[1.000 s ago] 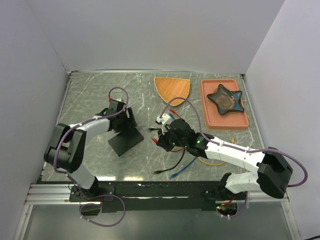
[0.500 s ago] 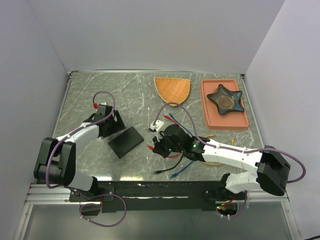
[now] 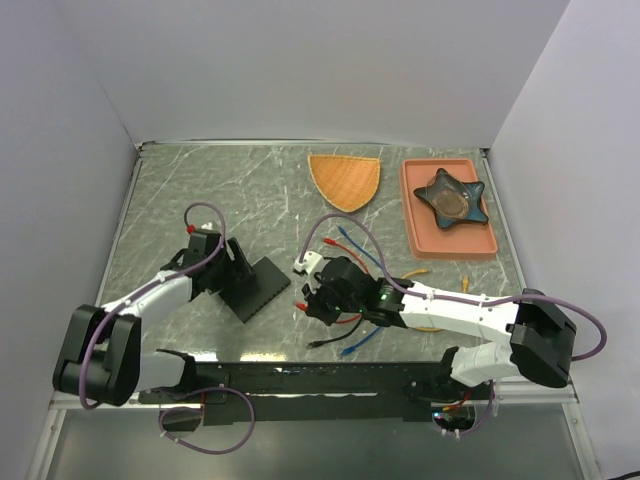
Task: Insert the plug into the switch port
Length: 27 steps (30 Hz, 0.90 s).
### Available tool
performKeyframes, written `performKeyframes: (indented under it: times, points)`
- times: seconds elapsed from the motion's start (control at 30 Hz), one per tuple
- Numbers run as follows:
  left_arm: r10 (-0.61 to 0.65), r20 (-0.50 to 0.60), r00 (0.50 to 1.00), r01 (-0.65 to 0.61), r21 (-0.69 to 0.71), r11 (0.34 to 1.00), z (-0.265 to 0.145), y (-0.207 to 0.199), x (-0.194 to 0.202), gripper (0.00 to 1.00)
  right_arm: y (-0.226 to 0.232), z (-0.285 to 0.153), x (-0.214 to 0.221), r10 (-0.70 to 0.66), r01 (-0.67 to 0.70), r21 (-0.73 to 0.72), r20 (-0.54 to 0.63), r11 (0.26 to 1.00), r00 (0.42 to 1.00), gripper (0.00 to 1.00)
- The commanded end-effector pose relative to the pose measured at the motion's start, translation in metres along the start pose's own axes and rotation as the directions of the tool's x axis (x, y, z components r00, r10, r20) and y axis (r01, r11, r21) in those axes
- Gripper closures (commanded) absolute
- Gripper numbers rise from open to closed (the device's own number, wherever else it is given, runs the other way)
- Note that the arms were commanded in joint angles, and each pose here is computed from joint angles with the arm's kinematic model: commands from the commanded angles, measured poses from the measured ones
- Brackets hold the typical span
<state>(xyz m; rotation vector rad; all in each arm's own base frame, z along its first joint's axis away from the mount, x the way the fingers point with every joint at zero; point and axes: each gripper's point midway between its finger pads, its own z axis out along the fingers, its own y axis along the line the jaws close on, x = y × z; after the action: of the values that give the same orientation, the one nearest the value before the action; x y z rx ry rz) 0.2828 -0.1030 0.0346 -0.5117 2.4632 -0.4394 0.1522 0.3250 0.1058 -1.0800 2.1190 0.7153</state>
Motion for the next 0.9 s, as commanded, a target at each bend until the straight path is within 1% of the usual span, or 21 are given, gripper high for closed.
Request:
performKeyframes:
  times: [0.0, 0.07, 0.23, 0.27, 0.47, 0.5, 0.63, 0.73, 0.87]
  points:
    - [-0.027, -0.041, 0.999, 0.031, 0.107, 0.994, -0.016, -0.023, 0.018, 0.20, 0.008, 0.000, -0.014, -0.009, 0.010, -0.016, 0.032, 1.000, 0.999, 1.00]
    - [-0.019, -0.050, 0.999, 0.026, 0.143, 0.989, -0.023, -0.031, 0.024, 0.19, 0.009, 0.002, -0.012, -0.010, 0.011, -0.021, 0.025, 1.000, 1.000, 1.00]
    - [-0.008, -0.063, 0.998, 0.020, 0.187, 0.982, -0.034, -0.043, 0.034, 0.19, 0.011, 0.008, -0.005, -0.020, 0.020, -0.027, 0.002, 0.999, 1.000, 1.00]
    - [-0.007, -0.053, 0.999, 0.017, 0.187, 0.982, -0.036, -0.043, 0.033, 0.19, 0.011, 0.009, -0.003, -0.020, 0.020, -0.027, -0.007, 0.999, 1.000, 1.00]
    - [0.008, 0.020, 1.000, -0.011, 0.144, 0.989, -0.042, -0.039, 0.015, 0.17, 0.012, 0.011, 0.001, -0.033, 0.032, -0.031, -0.015, 0.999, 0.999, 1.00]
    - [0.009, 0.037, 0.999, -0.013, 0.119, 0.993, -0.042, -0.036, 0.012, 0.17, 0.011, 0.011, 0.002, -0.032, 0.032, -0.026, -0.016, 0.999, 0.999, 1.00]
    - [0.024, 0.097, 0.995, -0.035, 0.115, 0.993, -0.050, -0.042, -0.008, 0.16, 0.010, 0.011, 0.000, -0.034, 0.033, -0.014, -0.013, 0.999, 0.999, 1.00]
    - [0.037, 0.089, 0.995, -0.045, 0.092, 0.995, -0.046, -0.040, -0.013, 0.16, 0.009, 0.016, 0.001, -0.028, 0.028, 0.001, -0.026, 1.000, 0.999, 1.00]
    - [0.028, 0.053, 0.998, -0.031, 0.056, 0.998, -0.029, -0.026, -0.007, 0.16, 0.008, 0.031, 0.011, -0.022, 0.023, 0.015, -0.086, 1.000, 0.996, 1.00]
